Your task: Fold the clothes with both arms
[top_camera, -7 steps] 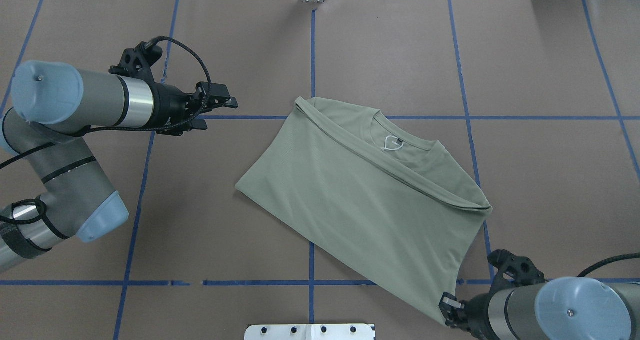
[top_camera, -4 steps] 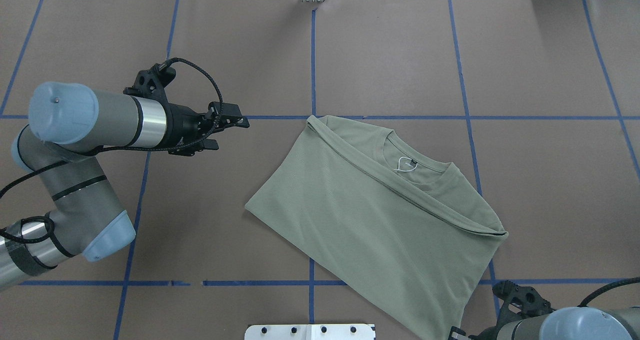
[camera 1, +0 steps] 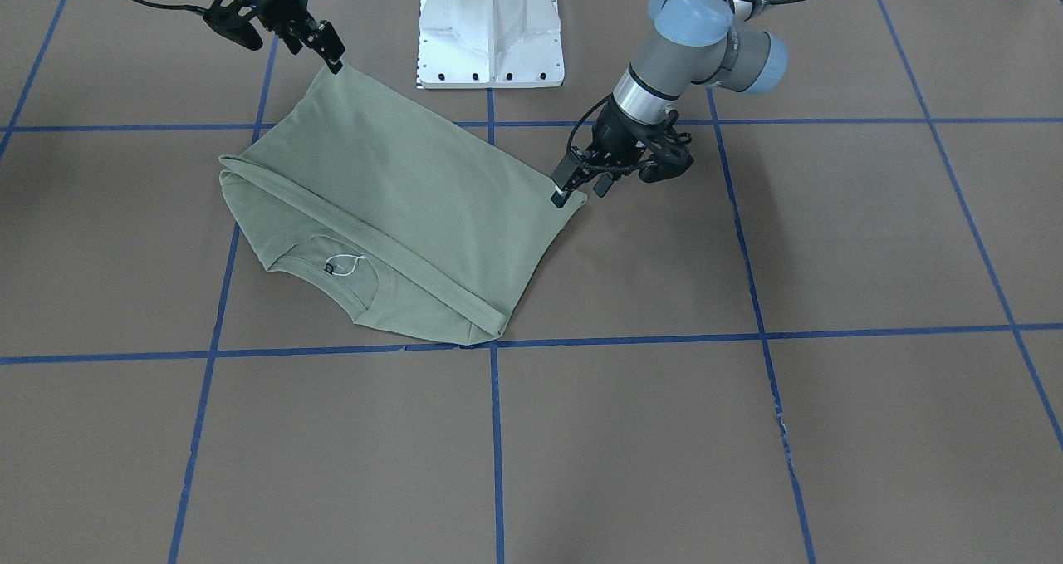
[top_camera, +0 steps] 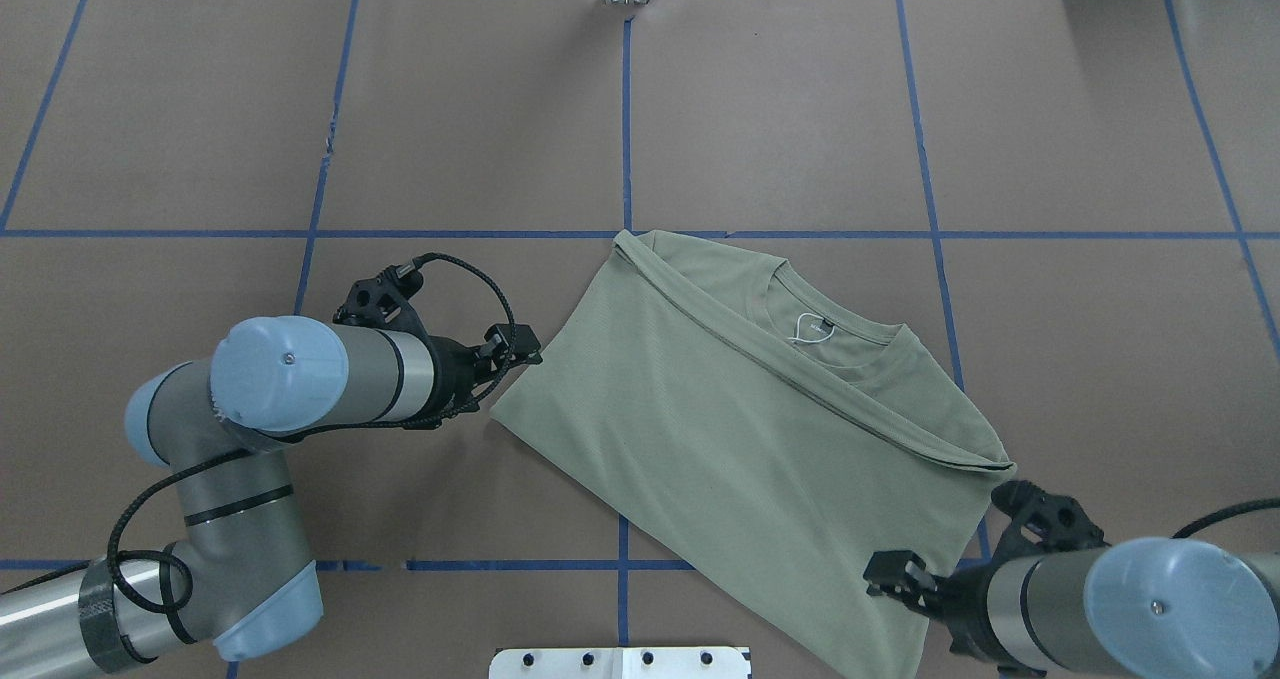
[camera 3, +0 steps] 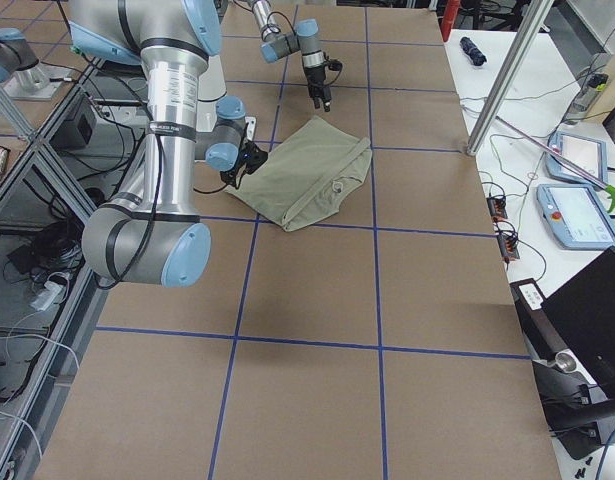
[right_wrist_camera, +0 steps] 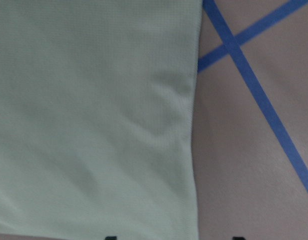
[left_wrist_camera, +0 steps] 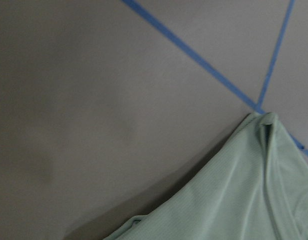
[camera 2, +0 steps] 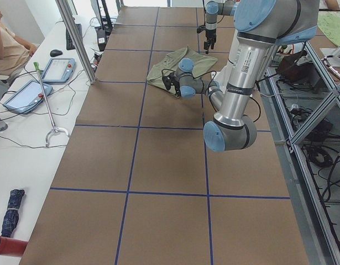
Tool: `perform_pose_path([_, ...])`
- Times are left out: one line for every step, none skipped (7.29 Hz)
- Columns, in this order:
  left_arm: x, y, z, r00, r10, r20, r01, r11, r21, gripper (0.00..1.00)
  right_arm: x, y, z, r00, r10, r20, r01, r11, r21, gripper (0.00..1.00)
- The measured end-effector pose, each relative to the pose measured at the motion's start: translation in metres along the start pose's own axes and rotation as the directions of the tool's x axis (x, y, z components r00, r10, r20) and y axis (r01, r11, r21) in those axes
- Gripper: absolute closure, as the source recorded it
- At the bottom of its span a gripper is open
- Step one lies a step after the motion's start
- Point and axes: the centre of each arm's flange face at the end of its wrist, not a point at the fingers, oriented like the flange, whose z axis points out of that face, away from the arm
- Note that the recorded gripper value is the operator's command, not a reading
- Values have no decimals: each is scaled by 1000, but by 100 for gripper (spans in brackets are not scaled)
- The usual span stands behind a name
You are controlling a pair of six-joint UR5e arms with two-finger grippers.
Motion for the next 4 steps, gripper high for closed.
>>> perform_pose_path([-5, 7, 7, 999, -1, 39, 1, 1000, 14, 23, -20, -24, -2, 999, 29, 43, -31, 999, 40, 0])
perform_pose_path([-7, 11, 11, 998, -2, 66, 1, 1000, 21, 34, -37, -40, 0, 997, 41, 71, -46, 997, 68, 0])
perform_pose_path([-8, 13, 13, 997, -3, 78, 1, 1000, 23, 46, -47, -48, 2, 995, 46, 85, -53, 995, 82, 0])
perform_pose_path([-9, 14, 14, 996, -3, 84, 1, 1000, 24, 79, -52, -52, 4, 995, 47, 90, -55, 995, 86, 0])
